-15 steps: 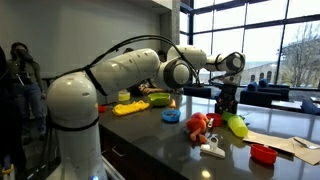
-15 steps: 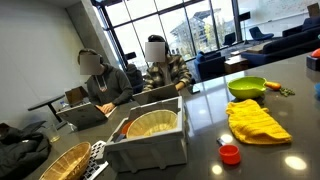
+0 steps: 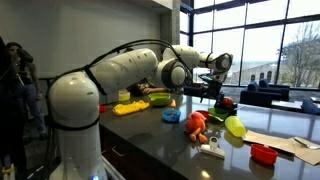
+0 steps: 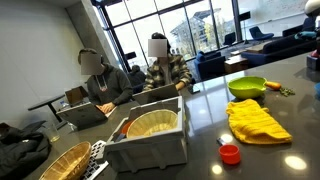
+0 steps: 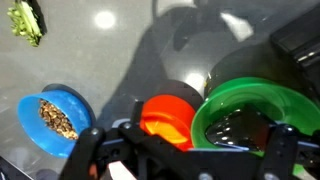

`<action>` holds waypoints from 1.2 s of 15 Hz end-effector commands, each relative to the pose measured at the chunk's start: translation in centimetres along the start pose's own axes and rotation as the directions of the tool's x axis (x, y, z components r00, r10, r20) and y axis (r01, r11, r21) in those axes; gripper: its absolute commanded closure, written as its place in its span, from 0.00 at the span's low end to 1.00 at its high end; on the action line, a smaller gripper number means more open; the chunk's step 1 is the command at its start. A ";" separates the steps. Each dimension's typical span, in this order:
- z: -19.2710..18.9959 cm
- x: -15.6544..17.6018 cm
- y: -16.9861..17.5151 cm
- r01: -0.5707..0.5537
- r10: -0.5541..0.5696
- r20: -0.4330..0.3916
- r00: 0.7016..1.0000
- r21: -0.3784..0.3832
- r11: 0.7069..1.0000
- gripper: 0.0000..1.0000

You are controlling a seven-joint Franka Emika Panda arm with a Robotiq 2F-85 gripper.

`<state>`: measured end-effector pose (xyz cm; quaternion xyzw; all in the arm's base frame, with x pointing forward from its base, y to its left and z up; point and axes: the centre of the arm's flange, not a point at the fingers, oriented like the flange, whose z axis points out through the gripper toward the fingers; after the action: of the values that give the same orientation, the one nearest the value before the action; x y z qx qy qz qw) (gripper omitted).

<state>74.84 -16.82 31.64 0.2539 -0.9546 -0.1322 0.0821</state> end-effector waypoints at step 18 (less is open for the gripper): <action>-22.7 2.2 12.0 0.559 -0.596 0.329 0.733 0.209 0.803 0.00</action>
<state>72.67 -11.62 55.96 0.4585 -0.8688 -0.1300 -0.1345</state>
